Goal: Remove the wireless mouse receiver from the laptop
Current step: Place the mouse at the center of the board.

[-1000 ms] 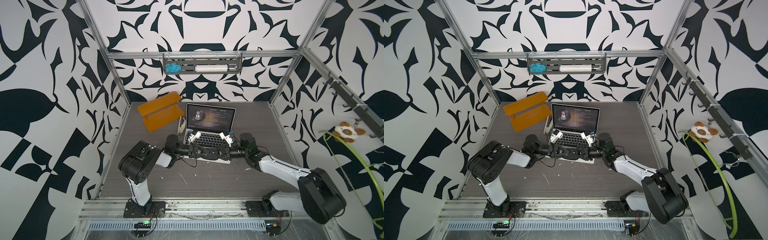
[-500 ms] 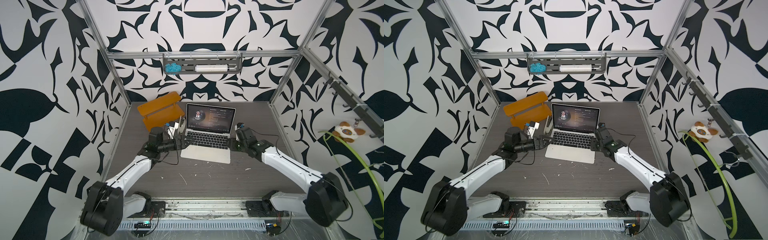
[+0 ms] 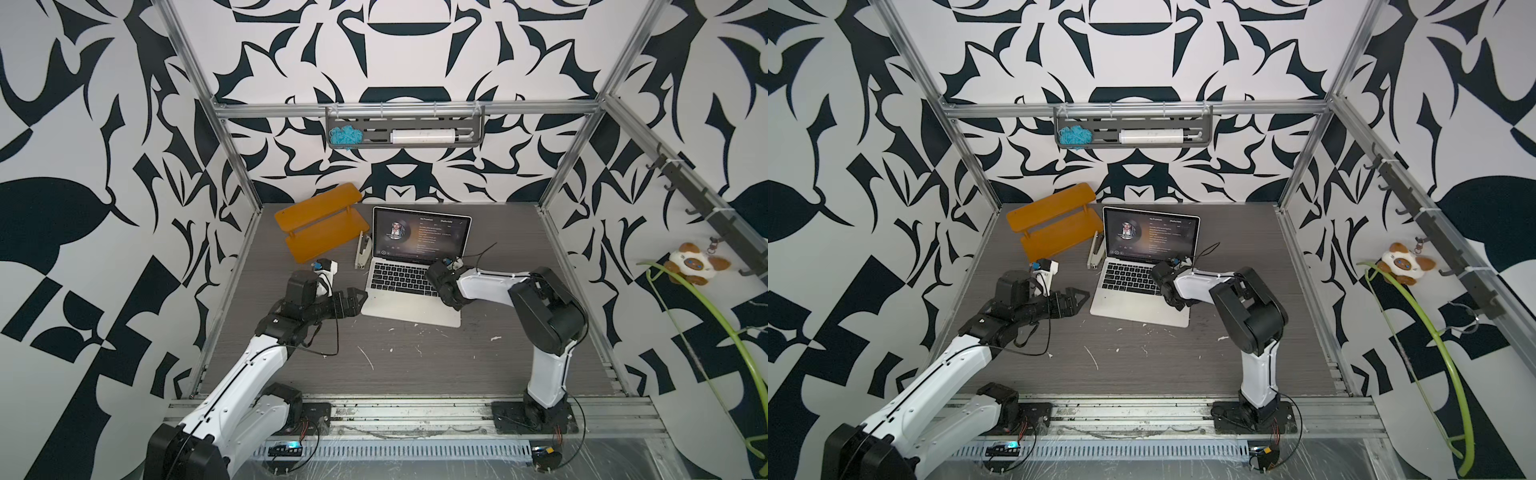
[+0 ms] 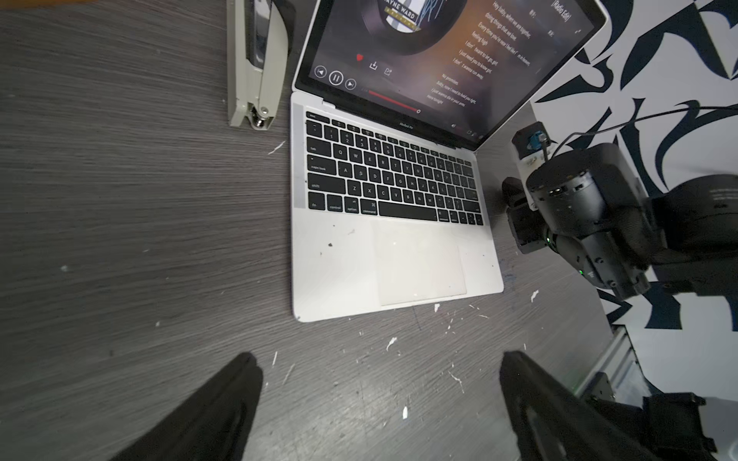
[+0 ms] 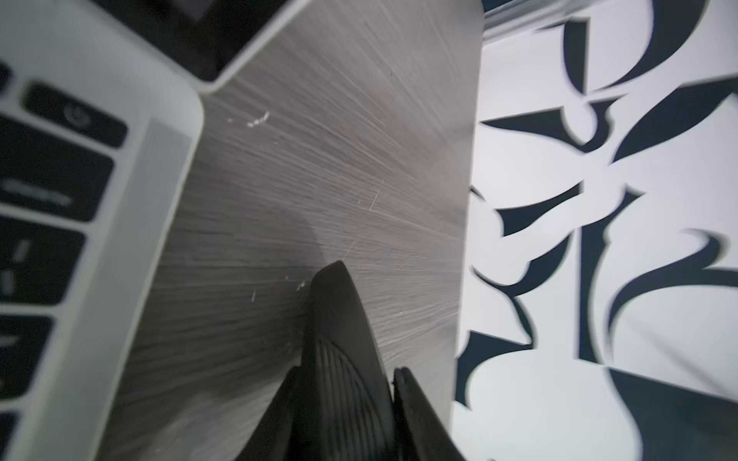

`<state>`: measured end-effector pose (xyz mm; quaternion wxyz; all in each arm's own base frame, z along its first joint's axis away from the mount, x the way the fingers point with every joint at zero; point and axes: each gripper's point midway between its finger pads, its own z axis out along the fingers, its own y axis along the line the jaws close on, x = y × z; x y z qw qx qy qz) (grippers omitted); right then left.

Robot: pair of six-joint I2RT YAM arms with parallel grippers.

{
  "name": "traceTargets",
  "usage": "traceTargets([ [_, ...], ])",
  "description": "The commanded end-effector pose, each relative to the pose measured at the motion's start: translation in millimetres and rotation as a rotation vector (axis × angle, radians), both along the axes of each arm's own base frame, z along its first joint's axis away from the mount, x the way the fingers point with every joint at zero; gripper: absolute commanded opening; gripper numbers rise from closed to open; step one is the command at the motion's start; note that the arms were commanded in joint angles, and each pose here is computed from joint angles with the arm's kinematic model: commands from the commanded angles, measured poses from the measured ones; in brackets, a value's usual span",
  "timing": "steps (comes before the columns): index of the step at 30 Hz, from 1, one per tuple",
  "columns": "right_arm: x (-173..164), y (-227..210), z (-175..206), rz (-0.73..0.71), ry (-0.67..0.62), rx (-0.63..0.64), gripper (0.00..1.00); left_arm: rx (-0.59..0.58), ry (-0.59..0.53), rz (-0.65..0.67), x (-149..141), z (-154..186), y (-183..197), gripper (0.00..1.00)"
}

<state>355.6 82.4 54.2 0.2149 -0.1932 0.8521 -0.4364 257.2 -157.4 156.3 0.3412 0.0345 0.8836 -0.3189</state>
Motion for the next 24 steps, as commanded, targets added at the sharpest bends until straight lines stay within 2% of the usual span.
traceTargets([
  [1, 3, 7, 1, 0.036, 0.029, -0.021, 0.33, 0.053, 0.014, 0.025, -4, -11, 11, 0.99],
  [4, -8, 10, -16, 0.035, 0.082, 0.033, 0.45, 0.070, 0.031, 0.037, -4, -16, 15, 0.99],
  [10, -29, 29, -26, 0.052, 0.123, 0.243, 0.56, 0.093, 0.054, 0.052, -2, -22, 18, 0.99],
  [17, -42, 52, -22, 0.103, 0.137, 0.508, 0.61, 0.102, 0.065, 0.059, 0, -24, 20, 0.99],
  [19, -40, 53, -10, 0.095, 0.107, 0.604, 0.62, 0.125, 0.070, 0.068, 2, -25, 23, 0.99],
  [21, -35, 53, 8, 0.083, 0.060, 0.751, 0.62, 0.152, 0.059, 0.082, 5, -23, 27, 0.99],
  [24, -19, 27, 46, 0.021, -0.119, 0.996, 0.61, 0.170, 0.003, 0.116, 16, -12, 34, 0.99],
])
